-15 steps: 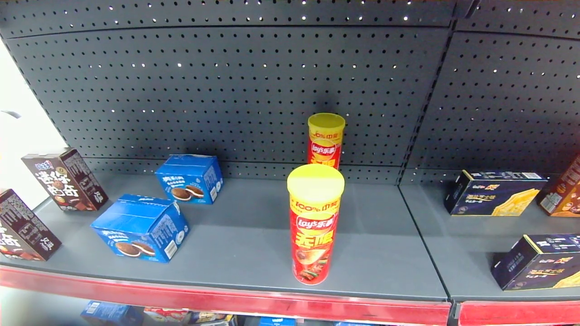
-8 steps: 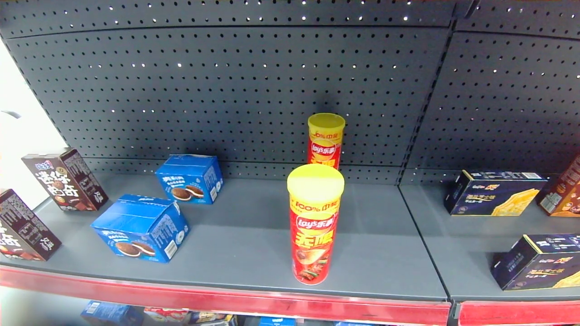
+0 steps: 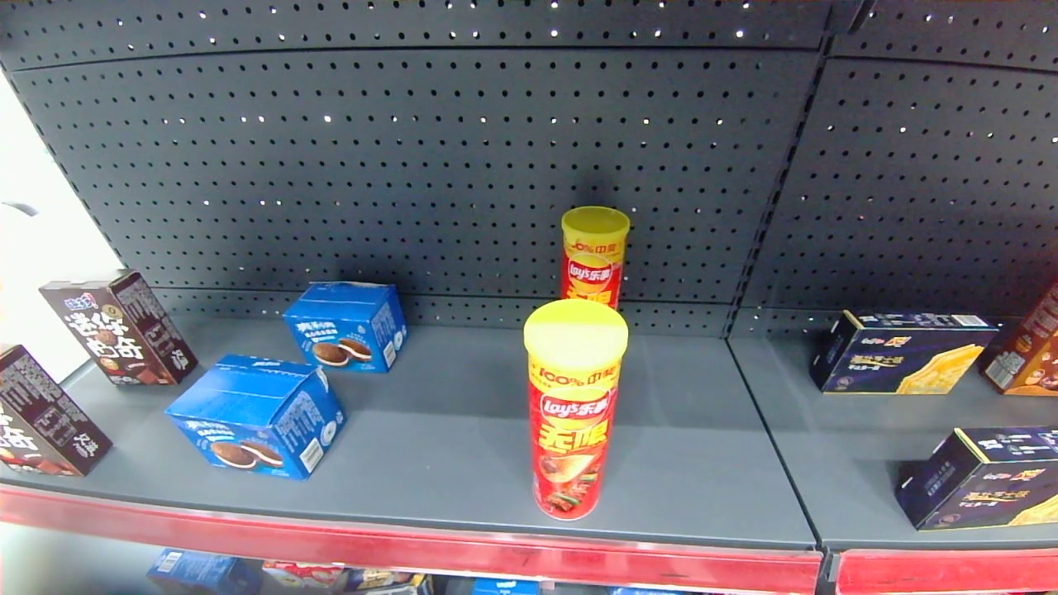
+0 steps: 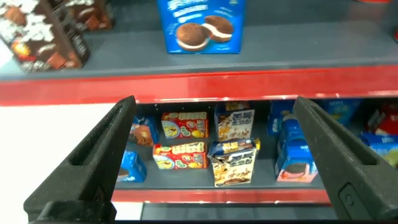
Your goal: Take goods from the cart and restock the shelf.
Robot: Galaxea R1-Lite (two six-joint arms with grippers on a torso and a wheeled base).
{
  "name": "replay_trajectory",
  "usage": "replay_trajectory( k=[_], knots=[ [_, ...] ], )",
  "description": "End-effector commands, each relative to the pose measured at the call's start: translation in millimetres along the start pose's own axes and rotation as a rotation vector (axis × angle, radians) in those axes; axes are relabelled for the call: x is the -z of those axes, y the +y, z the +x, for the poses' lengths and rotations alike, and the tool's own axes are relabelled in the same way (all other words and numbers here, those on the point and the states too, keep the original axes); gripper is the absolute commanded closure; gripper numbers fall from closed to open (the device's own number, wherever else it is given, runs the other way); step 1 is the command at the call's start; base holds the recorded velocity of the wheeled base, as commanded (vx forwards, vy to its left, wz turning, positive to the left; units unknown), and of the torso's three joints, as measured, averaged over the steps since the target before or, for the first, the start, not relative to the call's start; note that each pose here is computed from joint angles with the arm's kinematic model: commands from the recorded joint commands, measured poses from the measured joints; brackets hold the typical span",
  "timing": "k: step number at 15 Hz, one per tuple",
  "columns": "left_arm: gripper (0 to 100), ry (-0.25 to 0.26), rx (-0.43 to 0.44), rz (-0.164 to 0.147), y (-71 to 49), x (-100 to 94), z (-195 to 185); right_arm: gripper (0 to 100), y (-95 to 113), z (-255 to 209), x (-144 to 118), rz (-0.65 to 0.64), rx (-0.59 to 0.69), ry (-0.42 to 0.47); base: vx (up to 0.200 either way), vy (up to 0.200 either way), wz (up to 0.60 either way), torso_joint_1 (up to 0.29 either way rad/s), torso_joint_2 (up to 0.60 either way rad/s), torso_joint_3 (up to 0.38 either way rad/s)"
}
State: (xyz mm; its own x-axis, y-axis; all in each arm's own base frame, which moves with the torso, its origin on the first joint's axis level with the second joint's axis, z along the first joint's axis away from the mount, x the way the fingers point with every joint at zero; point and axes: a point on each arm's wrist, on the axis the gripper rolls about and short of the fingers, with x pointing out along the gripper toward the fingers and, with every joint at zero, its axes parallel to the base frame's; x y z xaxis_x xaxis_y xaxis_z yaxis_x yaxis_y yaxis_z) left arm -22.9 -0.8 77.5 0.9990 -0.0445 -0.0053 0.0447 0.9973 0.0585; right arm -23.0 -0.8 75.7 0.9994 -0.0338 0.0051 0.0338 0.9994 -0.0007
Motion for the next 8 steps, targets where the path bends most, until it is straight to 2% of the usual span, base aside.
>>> replay_trajectory(
  k=[1,2,3,4,5,6,7,8],
  knots=[
    [0,-0.035,0.080,0.058,0.2,-30.8,-1,0,0,0,0,0.001,-0.002,0.002,0.000,0.000,0.00,0.000,0.00,0.000],
    [0,-0.030,0.164,0.069,-0.4,-52.1,3,0,0,0,0,0.001,0.000,0.002,0.000,0.000,0.00,0.000,0.00,0.000],
    [0,0.016,0.301,0.066,-0.9,-82.3,20,0,0,0,0,0.001,0.000,0.002,0.000,0.000,0.00,0.000,0.00,0.000],
    [0,0.021,0.387,0.109,-0.9,-101.7,33,0,0,0,0,-0.001,-0.002,0.002,0.000,0.000,0.00,0.000,0.00,0.000],
    [0,0.054,0.447,0.181,-1.2,-112.4,51,0,0,0,0,-0.001,0.000,0.002,0.000,0.000,0.00,0.000,0.00,0.000],
    [0,0.060,0.456,0.220,-0.9,-120.7,64,0,0,0,0,-0.001,0.000,0.002,0.000,0.000,0.00,0.000,0.00,0.000],
    [0,0.076,0.455,0.228,-0.6,-124.9,74,0,0,0,0,-0.001,0.000,0.002,0.000,0.000,0.00,0.000,0.00,0.000],
    [0,0.112,0.465,0.217,-0.5,-130.9,88,0,0,0,0,-0.001,0.000,0.002,0.000,0.000,0.00,0.000,0.00,0.000]
  ],
)
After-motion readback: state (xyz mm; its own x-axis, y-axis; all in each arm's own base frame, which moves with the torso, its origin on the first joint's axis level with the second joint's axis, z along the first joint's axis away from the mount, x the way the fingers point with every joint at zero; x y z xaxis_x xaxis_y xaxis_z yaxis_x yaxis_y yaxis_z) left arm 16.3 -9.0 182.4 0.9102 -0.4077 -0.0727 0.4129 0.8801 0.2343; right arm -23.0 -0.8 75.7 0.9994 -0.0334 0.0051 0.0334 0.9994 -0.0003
